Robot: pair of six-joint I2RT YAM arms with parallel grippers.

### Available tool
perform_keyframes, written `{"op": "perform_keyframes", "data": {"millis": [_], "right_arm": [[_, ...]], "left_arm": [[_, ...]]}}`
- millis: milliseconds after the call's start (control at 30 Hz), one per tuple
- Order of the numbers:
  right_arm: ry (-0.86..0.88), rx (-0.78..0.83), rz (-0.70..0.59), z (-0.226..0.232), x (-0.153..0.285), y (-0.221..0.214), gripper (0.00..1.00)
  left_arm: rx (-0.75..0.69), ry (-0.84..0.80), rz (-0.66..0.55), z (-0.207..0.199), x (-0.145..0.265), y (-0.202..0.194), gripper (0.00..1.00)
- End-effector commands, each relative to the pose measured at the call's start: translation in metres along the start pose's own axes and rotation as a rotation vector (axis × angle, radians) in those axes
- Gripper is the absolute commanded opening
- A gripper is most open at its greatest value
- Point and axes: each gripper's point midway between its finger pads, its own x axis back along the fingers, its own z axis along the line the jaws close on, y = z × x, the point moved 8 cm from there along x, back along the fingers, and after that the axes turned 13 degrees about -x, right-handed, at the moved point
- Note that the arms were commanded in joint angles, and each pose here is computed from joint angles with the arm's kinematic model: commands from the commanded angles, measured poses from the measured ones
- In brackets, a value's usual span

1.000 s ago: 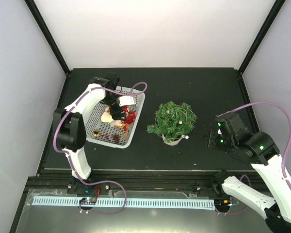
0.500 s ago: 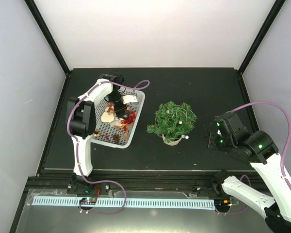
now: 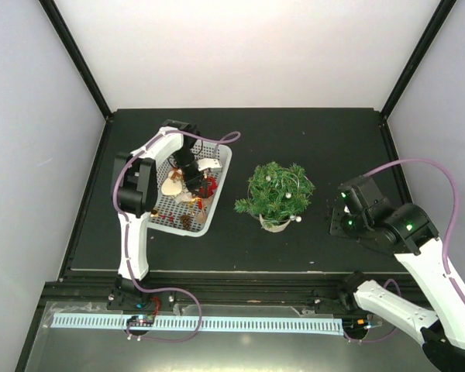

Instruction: Decorate the small christmas tree

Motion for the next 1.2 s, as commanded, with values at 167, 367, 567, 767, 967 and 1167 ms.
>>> {"op": "perform_keyframes", "data": {"millis": [167,367,567,767,967,1167], "right_arm": [[-0.012,0.008,-0.04,0.001,0.003,0.006,0.48],[-0.015,0.007,-0.042,0.0,0.002,0.006,0.48],[-0.013,0.007,-0.041,0.0,0.0,0.005,0.48],[-0.011,0.01,-0.04,0.0,-0.002,0.005,0.48],[-0.01,0.01,-0.041,0.001,-0.004,0.005,0.48],[-0.001,0.009,-0.035,0.004,-0.007,0.006,0.48]], "left_arm": [[0.043,-0.061,-0.026,0.004,-0.007,0.0,0.6],[0.035,-0.042,-0.028,0.002,-0.001,0.0,0.44],[0.018,0.015,-0.045,0.0,0.021,0.005,0.39],[0.003,0.07,-0.078,-0.01,0.056,0.008,0.4],[-0.075,0.148,-0.149,-0.046,0.103,0.021,0.42],[-0.205,0.148,-0.194,-0.097,0.116,0.061,0.43]]}}
